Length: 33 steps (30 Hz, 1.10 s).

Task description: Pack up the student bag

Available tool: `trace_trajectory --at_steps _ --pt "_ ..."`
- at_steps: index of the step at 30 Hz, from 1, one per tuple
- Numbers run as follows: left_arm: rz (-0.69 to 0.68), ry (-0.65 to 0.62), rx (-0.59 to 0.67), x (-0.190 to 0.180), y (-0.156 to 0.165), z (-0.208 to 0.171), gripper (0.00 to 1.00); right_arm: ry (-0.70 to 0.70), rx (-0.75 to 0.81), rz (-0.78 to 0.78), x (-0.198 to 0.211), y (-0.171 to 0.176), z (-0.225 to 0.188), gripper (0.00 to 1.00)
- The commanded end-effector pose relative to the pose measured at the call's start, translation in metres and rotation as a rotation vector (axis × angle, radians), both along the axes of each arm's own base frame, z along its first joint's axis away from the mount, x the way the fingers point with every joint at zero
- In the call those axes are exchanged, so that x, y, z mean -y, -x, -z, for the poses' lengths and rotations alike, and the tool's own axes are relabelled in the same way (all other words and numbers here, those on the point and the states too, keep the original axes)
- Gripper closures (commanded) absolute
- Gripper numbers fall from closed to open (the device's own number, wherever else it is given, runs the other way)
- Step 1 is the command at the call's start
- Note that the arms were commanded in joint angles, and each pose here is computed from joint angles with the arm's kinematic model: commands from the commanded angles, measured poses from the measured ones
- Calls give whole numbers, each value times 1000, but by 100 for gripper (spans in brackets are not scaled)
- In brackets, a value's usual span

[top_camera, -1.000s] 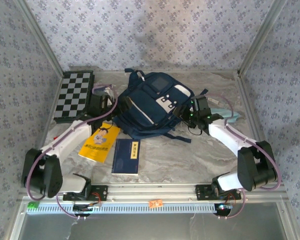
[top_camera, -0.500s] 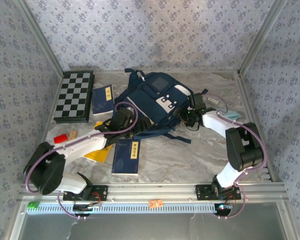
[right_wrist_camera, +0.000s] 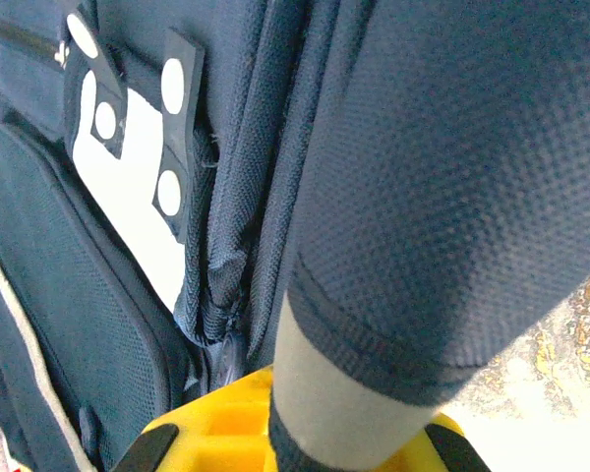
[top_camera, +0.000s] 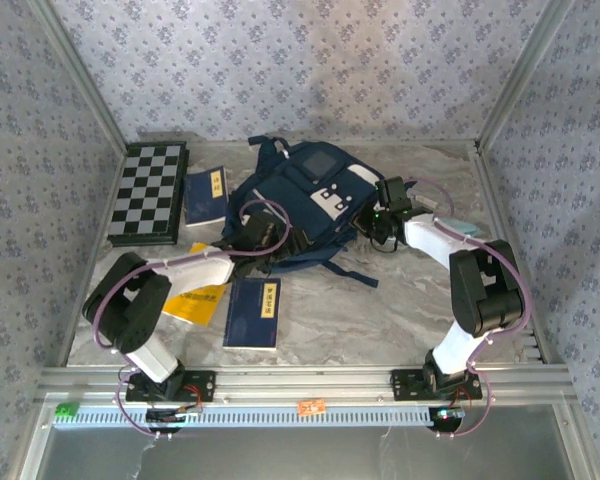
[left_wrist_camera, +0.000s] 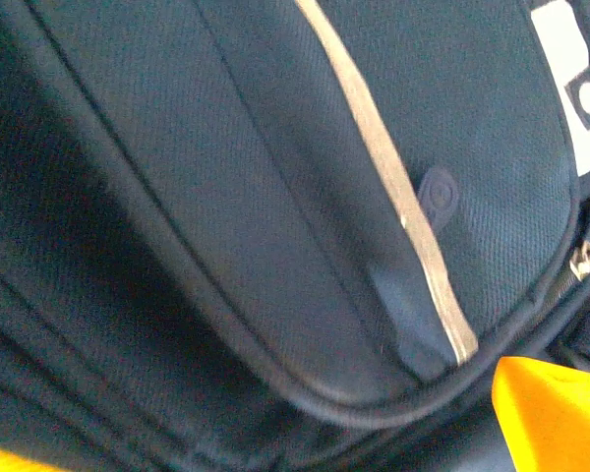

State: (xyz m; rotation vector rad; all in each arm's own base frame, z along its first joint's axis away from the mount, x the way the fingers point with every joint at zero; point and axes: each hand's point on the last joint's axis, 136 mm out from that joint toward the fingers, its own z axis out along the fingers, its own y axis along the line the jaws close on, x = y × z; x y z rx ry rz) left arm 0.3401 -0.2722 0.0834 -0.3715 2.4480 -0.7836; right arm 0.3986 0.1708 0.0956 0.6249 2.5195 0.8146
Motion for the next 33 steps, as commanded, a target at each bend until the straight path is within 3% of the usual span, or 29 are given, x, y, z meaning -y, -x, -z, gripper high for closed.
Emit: trace_trajectory --at_steps 1,7,13,17,22,27,33 --pt "-26 5 147 -9 -47 -33 5 -82 100 -41 -18 -5 -43 100" --pt "-7 -56 217 -36 -57 -67 6 -122 114 1 -27 -17 -53 100" --pt "62 -111 209 -47 -5 -94 14 -195 140 73 -38 -13 -75 100" --pt "130 -163 217 -23 40 -95 27 -248 135 120 -43 -6 -79 100" --pt "241 -217 315 33 72 -88 34 -276 132 145 -44 0 -84 100" --pt "317 -265 367 77 64 -66 36 -287 152 143 -49 6 -95 100" --pt "312 -347 450 98 39 -55 38 -290 151 139 -50 11 -98 100"
